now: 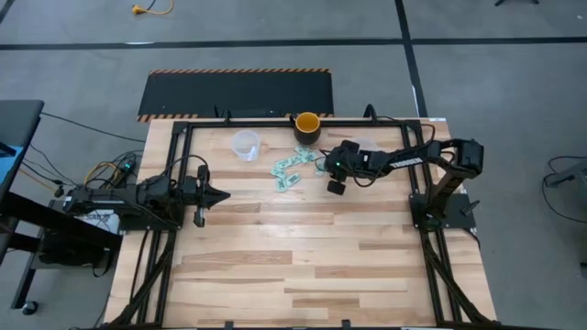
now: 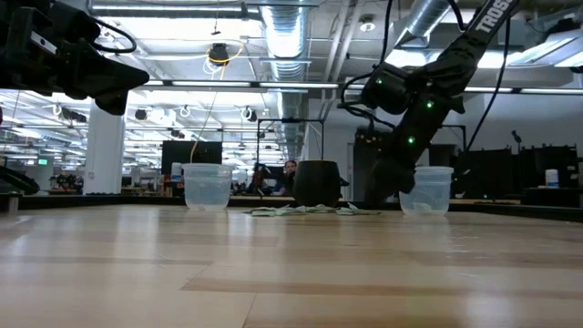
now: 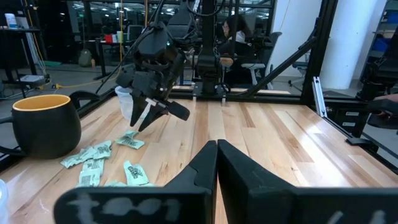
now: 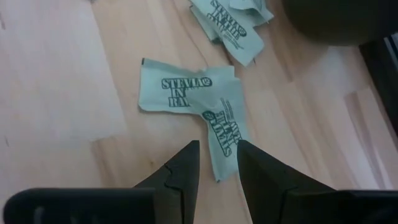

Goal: Pick and place Stevia / Truvia into bins
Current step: Put the stevia packet into the right transparent container

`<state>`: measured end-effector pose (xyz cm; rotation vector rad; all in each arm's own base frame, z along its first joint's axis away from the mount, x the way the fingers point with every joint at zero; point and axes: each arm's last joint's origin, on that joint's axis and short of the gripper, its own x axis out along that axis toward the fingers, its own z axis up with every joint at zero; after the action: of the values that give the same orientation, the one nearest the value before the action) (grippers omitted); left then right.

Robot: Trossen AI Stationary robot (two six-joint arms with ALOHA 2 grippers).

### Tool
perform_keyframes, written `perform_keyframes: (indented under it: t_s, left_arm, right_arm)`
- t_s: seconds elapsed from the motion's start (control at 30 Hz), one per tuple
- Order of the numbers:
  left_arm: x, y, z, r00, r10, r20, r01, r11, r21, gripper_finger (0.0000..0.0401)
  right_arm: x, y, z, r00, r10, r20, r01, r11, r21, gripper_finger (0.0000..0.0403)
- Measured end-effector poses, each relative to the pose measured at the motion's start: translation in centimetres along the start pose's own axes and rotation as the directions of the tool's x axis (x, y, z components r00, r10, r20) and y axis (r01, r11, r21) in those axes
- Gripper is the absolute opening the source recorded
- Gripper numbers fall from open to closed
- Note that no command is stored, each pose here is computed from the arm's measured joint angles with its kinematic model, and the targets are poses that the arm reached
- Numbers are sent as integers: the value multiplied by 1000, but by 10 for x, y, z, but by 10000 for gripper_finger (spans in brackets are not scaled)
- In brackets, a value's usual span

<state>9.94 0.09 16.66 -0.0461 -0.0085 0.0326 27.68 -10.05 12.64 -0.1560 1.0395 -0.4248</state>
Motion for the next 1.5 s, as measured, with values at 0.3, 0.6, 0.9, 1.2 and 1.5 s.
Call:
perform_keyframes:
  t_s: [0.3,0.6,0.9,1.2,1.5]
  left_arm:
    - [0,0,0,1000,0,0,0,1000,0,0]
    - [0,0,0,1000,0,0,0,1000,0,0]
    - [0,0,0,1000,0,-1,0,1000,0,0]
    - [0,0,0,1000,0,0,0,1000,0,0]
    - [0,0,0,1000,0,0,0,1000,0,0]
  right_arm:
    - [0,1,0,999,45,11,-44,998,-33,102]
    - [1,-3,1,999,35,21,-34,999,-26,102]
    - [1,-3,1,996,81,31,-80,996,-41,102]
    - [2,-6,0,997,76,28,-74,996,-49,102]
    - [-1,3,4,999,8,38,-5,996,-85,102]
